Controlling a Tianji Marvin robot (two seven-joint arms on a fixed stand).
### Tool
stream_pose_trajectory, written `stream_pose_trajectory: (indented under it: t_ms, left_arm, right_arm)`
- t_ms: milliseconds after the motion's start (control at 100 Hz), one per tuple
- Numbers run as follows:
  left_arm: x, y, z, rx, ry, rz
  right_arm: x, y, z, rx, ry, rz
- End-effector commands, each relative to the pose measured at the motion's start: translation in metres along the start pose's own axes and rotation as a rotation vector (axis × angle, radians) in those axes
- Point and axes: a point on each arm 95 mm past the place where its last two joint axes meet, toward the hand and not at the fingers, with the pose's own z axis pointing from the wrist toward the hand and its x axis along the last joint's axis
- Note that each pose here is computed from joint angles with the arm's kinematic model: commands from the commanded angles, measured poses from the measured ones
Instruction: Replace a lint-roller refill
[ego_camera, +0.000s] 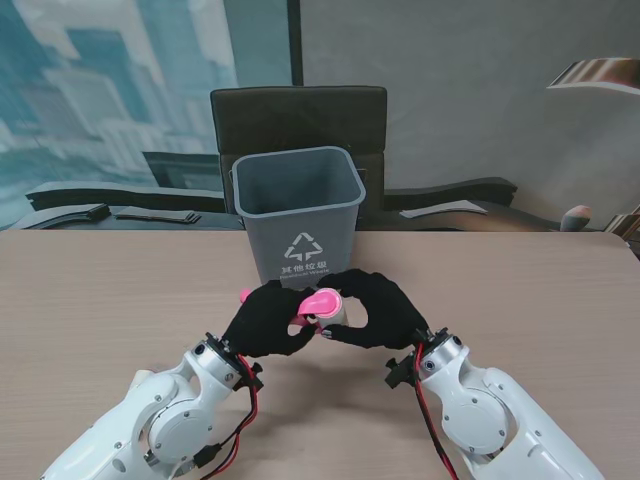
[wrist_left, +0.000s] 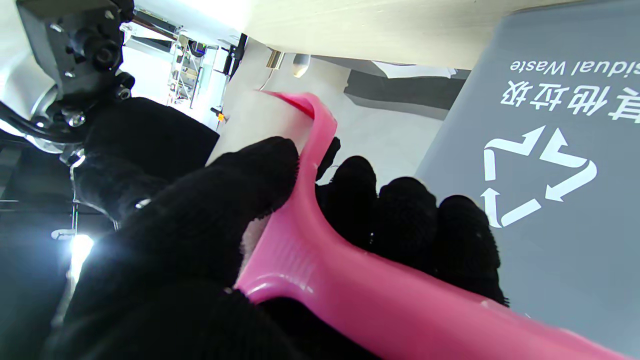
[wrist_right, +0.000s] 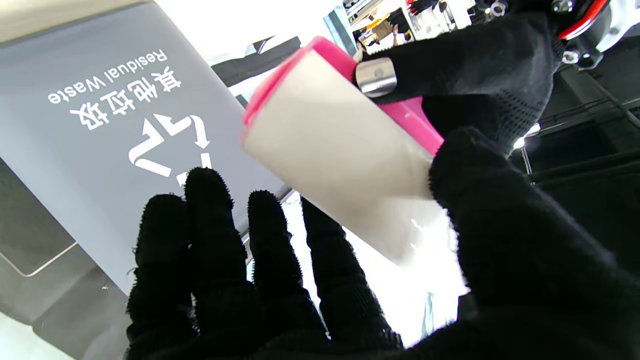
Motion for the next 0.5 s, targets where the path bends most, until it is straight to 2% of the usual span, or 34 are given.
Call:
stream_pose_trajectory:
  t_ms: [0, 280, 490]
  left_arm:
    - [0.0041, -0.0009, 0.0008, -0.002, 0.006, -0.011]
    - [0.0031, -0.0027, -0.0010, -0.003, 0.002, -0.009]
    - [0.0040, -0.0035, -0.0016, -0.006, -0.002, -0.026]
  right_arm:
    - [-0.0014, -0.0033, -0.0013, 0.029, 0.007, 0.000]
    - [-0.0033, -0.0051, -0.0024, 0.068, 0.032, 0.008]
    - [-0.0024, -0.0074, 0.0006, 0.059, 0.041, 0.010]
